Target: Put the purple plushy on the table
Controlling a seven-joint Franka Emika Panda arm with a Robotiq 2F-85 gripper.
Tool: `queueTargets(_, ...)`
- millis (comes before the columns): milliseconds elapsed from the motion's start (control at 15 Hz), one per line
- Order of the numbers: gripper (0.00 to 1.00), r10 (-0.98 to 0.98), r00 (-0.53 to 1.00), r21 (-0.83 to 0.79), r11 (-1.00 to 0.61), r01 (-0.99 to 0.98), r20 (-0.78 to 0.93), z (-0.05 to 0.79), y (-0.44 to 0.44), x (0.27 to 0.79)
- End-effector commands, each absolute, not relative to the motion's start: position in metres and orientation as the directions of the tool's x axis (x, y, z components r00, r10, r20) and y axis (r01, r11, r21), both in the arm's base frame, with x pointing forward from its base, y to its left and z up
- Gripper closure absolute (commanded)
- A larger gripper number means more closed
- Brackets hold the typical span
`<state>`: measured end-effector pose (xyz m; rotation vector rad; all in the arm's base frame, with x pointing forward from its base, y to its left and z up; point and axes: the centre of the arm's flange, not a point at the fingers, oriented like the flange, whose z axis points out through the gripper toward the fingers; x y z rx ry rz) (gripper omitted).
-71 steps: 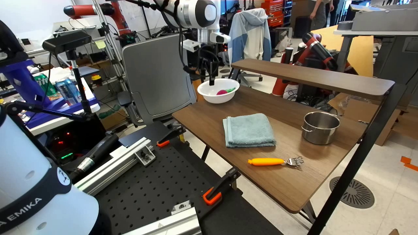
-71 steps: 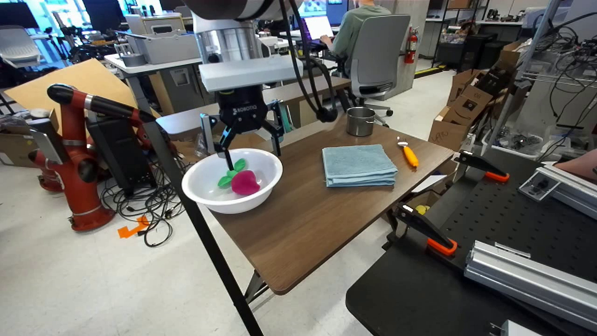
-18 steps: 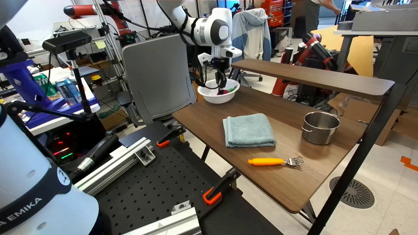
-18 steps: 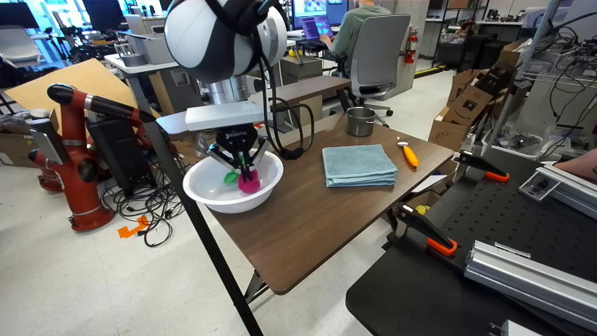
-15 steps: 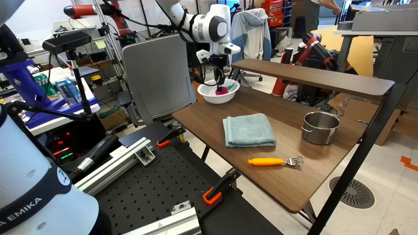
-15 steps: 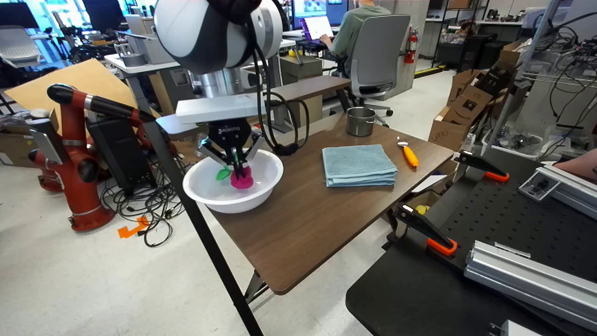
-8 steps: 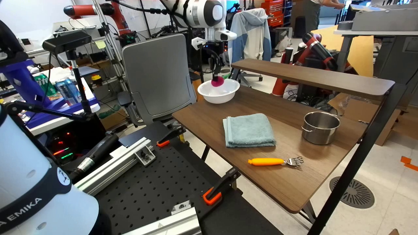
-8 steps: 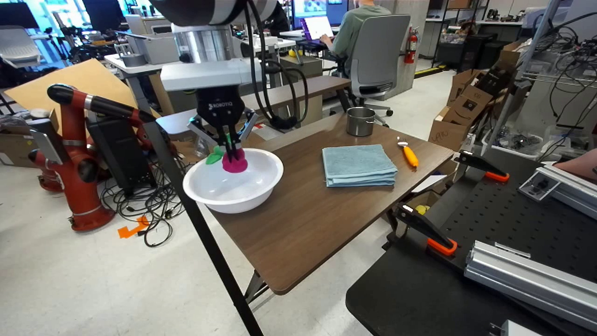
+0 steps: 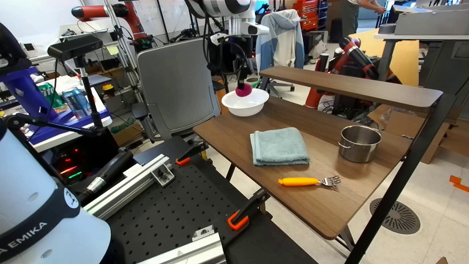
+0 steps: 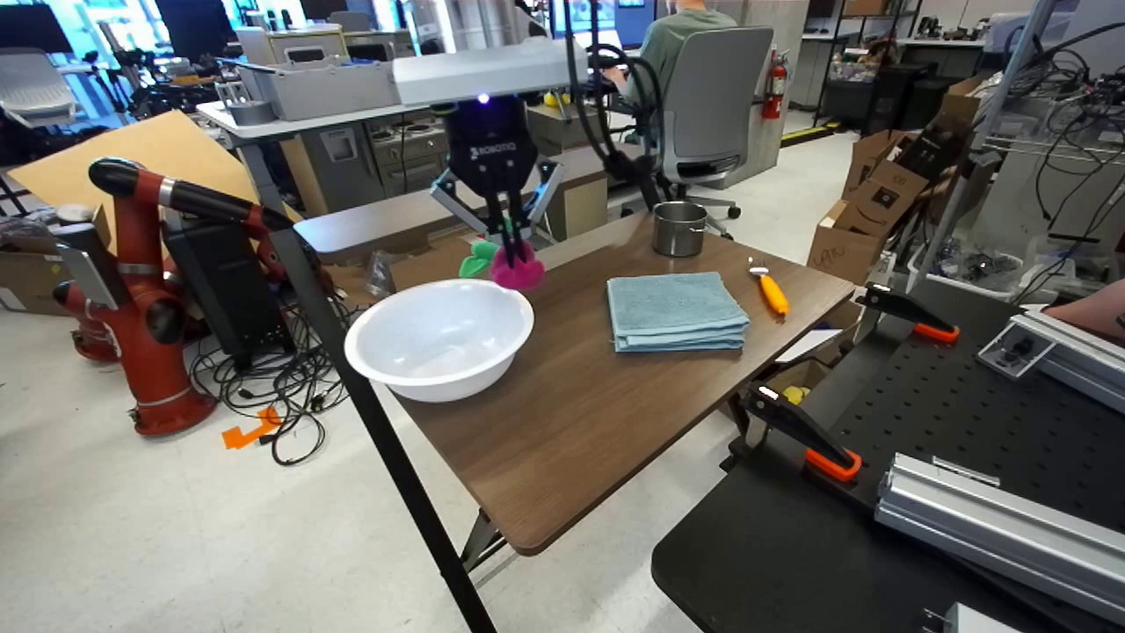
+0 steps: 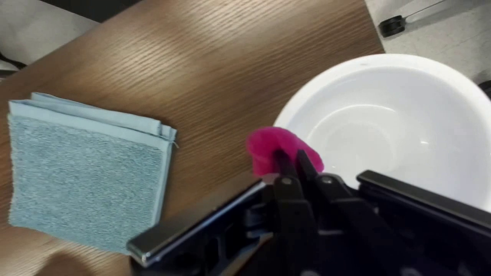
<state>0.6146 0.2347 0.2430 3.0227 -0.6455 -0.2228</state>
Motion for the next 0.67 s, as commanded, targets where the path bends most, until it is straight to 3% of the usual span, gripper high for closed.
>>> queueTargets(0,0.99,-0.437,0.889,0.045,-0.899,-0.435,-0.140,0.256,0.177,0.576)
queueTargets(600,0.99,-0.585,0.794,-0.054,-0.799,-0.599,-0.164,0.263,0.026,0.548)
